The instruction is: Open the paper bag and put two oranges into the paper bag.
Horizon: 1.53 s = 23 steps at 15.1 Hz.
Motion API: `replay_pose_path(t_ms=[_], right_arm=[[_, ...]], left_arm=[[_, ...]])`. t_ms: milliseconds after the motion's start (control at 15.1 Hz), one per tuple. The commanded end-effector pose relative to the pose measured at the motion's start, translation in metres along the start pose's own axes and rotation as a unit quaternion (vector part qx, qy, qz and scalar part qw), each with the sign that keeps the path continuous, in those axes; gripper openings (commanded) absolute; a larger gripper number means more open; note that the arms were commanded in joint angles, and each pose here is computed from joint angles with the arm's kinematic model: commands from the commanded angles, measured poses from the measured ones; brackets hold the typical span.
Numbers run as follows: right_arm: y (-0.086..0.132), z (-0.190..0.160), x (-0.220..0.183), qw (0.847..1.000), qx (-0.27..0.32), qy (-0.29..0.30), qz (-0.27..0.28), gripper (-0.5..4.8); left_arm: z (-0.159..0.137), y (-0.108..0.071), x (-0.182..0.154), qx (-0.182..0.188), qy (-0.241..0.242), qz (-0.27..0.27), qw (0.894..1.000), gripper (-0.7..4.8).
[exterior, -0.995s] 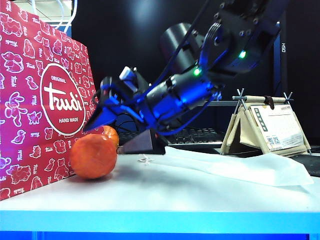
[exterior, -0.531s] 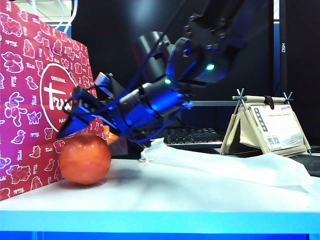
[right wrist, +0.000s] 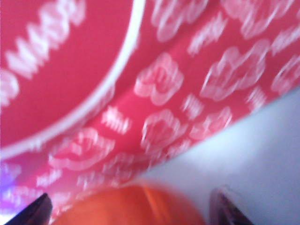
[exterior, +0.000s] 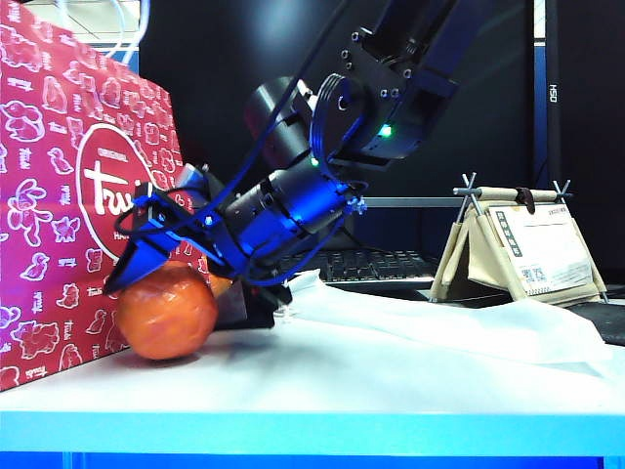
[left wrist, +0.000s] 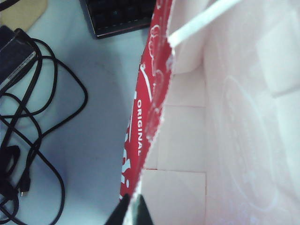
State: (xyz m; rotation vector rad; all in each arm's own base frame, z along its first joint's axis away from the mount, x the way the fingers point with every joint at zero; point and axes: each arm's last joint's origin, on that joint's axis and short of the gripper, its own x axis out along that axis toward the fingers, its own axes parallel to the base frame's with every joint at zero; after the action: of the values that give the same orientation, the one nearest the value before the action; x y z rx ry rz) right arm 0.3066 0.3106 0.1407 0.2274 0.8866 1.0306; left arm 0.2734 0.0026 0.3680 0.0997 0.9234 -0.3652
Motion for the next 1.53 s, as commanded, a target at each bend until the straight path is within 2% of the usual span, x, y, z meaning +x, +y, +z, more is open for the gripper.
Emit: replay_pose_path(t_ms=[66,199,265,332,398,464,663,928,1061,1260,1326,1393,1525], right_arm=[[0.003,-0.008,0.001,0.999,0.001,0.041,-0.004,4.69],[0.003,-0.008,0.001,0.999,0.001,0.042,-0.003,3.76],[0.003,-0.008,0.001,0.999,0.001,0.042,-0.003,2.58],[0.003,-0.008,0.001,0.999,0.001,0.042,-0.003,2.03],[0.003,-0.008,0.001,0.999,0.001,0.042,-0.003,1.87],[0.004,-0.008,0.001,0.999,0.001,0.042,-0.001,-0.14],[0.02,0.01,-0.019,1.0,-0.016,0.013,0.015,-0.03],[0.062,0.044,-0.073,0.995,-0.07,-0.059,0.042,-0.03],[0.091,0.067,-0.109,0.992,-0.1,-0.064,0.042,-0.03],[0.153,0.122,-0.178,0.978,-0.187,-0.088,0.033,-0.03],[0.169,0.137,-0.197,0.971,-0.205,-0.114,0.041,-0.03],[0.191,0.154,-0.224,0.958,-0.229,-0.163,0.056,-0.03],[0.21,0.17,-0.247,0.944,-0.242,-0.211,0.077,-0.03]], left_arm=[[0.0,0.002,-0.002,0.001,-0.001,0.006,1.0,-0.06],[0.0,0.002,-0.002,0.002,-0.004,0.007,1.0,-0.06],[0.001,0.002,-0.002,0.003,-0.006,0.008,1.0,-0.06],[0.001,0.002,-0.002,0.002,-0.006,0.008,1.0,-0.06],[0.001,0.002,-0.002,0.002,-0.006,0.007,1.0,-0.06],[0.001,0.002,-0.002,0.002,-0.006,0.007,1.0,-0.06],[0.001,0.002,-0.002,0.001,-0.007,0.003,1.0,-0.06],[0.001,0.001,-0.002,0.001,-0.008,-0.002,1.0,-0.06],[0.001,0.001,-0.002,-0.001,-0.01,-0.008,1.0,-0.06],[0.001,0.001,-0.001,-0.005,-0.009,-0.006,1.0,-0.06],[0.001,0.001,-0.001,-0.005,-0.008,-0.006,1.0,-0.06],[0.001,0.001,-0.001,-0.009,-0.008,-0.007,1.0,-0.06],[0.001,0.001,-0.001,-0.017,-0.01,-0.011,1.0,-0.06]])
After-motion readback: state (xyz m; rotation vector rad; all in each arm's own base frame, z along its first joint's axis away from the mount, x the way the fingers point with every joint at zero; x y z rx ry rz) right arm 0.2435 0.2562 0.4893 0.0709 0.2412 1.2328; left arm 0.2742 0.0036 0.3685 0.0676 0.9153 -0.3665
